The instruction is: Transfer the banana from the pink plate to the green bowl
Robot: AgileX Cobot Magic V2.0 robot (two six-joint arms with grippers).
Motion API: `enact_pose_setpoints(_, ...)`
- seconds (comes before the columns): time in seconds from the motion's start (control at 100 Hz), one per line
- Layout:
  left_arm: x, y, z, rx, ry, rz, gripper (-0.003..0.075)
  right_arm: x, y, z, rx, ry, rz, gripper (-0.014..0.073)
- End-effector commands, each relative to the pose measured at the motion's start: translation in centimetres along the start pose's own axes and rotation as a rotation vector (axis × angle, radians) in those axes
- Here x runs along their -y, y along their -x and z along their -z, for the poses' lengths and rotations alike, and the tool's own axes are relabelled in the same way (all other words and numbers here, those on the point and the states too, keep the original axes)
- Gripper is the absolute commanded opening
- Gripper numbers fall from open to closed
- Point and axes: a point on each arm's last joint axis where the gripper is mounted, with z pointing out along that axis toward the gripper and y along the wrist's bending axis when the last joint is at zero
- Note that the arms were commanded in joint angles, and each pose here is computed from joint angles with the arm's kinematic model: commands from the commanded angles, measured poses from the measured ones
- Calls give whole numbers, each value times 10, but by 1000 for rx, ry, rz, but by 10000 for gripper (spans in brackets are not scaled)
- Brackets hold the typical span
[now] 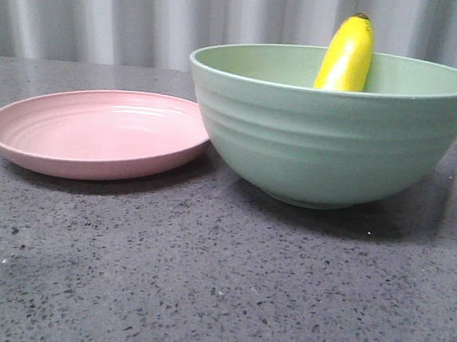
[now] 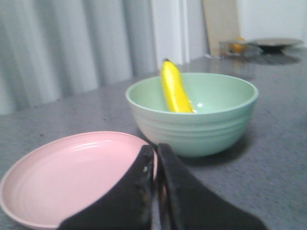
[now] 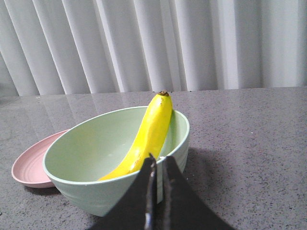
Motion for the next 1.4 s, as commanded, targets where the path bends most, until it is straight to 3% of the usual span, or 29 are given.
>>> enact_pose_setpoints(0.0, -7, 8, 8, 218, 92, 1, -20, -1, 15, 1, 94, -2, 18, -64)
enact_pose_setpoints(0.17, -19, -16, 22, 241, 278, -23, -20, -1, 15, 1, 94, -2, 18, -64)
enact_pose_setpoints(0.41, -31, -18, 37, 229, 553, -68, -20, -1, 15, 1, 94, -2, 18, -64)
enact_pose_setpoints(0.63, -35, -38, 47, 36, 734, -29, -20, -1, 15, 1, 94, -2, 18, -64)
enact_pose_setpoints(0.8, -34, -60, 47, -189, 737, 59, -20, -1, 15, 1, 93, -2, 18, -64)
enact_pose_setpoints(1.39, -34, -59, 47, -180, 738, 45, -20, -1, 15, 1, 93, -2, 18, -64)
